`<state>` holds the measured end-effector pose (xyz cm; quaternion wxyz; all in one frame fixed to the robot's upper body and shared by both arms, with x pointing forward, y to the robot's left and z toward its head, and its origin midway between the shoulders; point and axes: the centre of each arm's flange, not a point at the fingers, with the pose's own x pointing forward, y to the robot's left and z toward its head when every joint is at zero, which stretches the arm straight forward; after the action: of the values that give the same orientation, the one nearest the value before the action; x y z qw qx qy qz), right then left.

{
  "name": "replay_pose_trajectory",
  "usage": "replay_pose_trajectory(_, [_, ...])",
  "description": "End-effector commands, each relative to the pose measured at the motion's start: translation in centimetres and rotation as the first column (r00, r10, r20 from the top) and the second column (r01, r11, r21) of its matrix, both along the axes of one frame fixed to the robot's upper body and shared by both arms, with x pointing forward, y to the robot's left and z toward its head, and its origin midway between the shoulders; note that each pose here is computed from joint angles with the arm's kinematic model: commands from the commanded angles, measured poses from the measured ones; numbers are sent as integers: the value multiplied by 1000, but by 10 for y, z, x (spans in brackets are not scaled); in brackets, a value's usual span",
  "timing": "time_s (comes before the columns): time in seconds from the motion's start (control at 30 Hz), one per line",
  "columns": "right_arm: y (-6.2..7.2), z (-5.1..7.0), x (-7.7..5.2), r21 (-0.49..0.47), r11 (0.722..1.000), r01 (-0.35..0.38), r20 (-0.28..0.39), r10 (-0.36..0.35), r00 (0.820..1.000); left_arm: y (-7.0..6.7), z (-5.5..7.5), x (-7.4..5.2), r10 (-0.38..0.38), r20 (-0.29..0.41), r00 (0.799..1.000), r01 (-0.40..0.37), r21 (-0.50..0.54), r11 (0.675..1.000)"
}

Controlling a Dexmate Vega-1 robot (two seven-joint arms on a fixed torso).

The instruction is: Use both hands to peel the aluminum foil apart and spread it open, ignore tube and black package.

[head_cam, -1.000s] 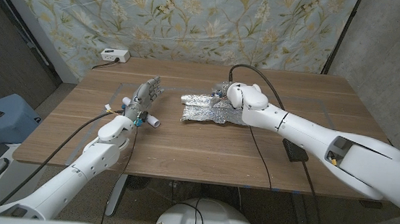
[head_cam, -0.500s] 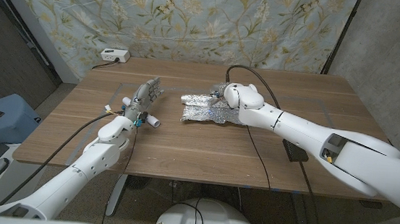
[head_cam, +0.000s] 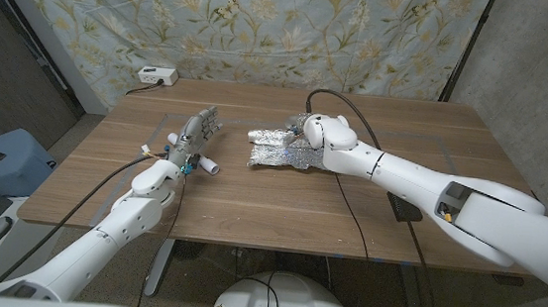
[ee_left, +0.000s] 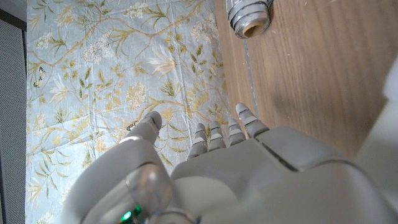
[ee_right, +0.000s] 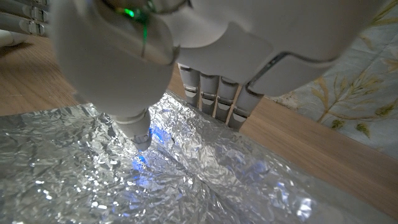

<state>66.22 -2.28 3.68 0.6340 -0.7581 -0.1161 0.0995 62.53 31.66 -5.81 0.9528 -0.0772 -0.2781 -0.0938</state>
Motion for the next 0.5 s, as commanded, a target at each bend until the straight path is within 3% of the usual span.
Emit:
replay_pose_trajectory(0.03, [8,-2,-2,-2,1000,3,13,-3,1000,3,-1,-5,-9,7,1000,9,-1,1000])
replay_pose_trajectory(0.5, [15,-6,5,-9,1000,-7,35,7,999,7,-5,-7,-3,-1,1000,3,-10,1000])
